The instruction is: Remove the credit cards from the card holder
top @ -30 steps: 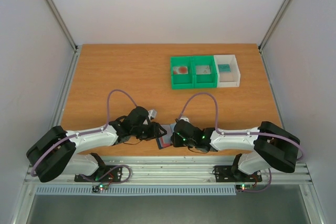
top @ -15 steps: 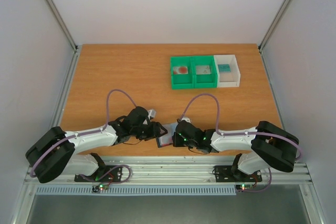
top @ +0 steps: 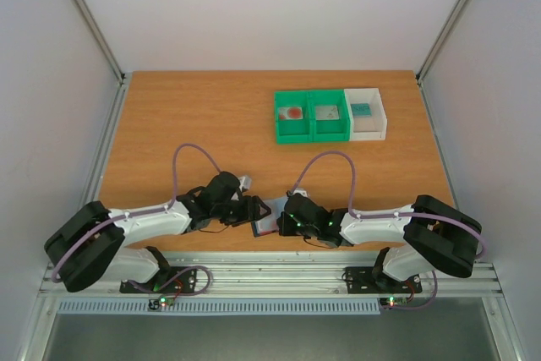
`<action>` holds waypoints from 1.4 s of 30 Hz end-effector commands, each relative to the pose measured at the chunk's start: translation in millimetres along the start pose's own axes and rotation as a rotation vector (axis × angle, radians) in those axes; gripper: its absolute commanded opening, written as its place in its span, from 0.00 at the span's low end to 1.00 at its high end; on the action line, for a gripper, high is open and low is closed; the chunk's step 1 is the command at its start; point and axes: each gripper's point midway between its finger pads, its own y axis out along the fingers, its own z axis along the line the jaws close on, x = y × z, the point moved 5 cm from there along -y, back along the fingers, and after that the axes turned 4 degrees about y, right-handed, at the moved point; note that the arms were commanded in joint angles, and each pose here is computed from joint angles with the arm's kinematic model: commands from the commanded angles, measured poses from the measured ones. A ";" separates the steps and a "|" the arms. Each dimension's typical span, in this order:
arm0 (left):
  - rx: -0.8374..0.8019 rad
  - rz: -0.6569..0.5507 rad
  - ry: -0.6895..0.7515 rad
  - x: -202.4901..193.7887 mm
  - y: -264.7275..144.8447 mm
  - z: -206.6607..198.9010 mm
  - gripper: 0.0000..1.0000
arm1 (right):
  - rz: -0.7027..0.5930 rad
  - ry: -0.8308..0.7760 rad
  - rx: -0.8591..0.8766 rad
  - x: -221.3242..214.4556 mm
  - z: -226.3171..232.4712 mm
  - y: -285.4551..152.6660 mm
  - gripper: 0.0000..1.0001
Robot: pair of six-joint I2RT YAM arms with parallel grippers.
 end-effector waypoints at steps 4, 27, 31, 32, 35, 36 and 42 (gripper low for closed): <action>-0.037 -0.059 0.034 16.8 9.5 -13.7 0.66 | 0.017 0.016 -0.046 -6.5 -15.5 2.8 0.01; -0.133 -0.012 -0.019 14.4 22.7 -20.3 0.63 | 0.049 0.032 0.030 -9.8 -5.2 2.5 0.05; -0.155 -0.018 -0.009 17.4 18.3 -28.6 0.62 | 0.048 0.037 0.047 -8.7 -1.7 0.8 0.09; -0.163 -0.017 -0.007 17.8 18.1 -30.6 0.62 | 0.047 0.039 0.051 -8.7 -1.4 0.5 0.10; -0.185 -0.011 -0.007 18.1 17.7 -35.2 0.62 | 0.034 0.039 0.053 -7.4 -1.9 -2.0 0.14; -0.191 -0.012 -0.007 18.6 17.6 -36.2 0.62 | 0.029 0.038 0.054 -6.7 -1.6 -3.8 0.15; -0.205 -0.010 -0.011 19.9 18.7 -39.1 0.62 | 0.017 0.049 0.061 -4.5 -0.7 -19.1 0.26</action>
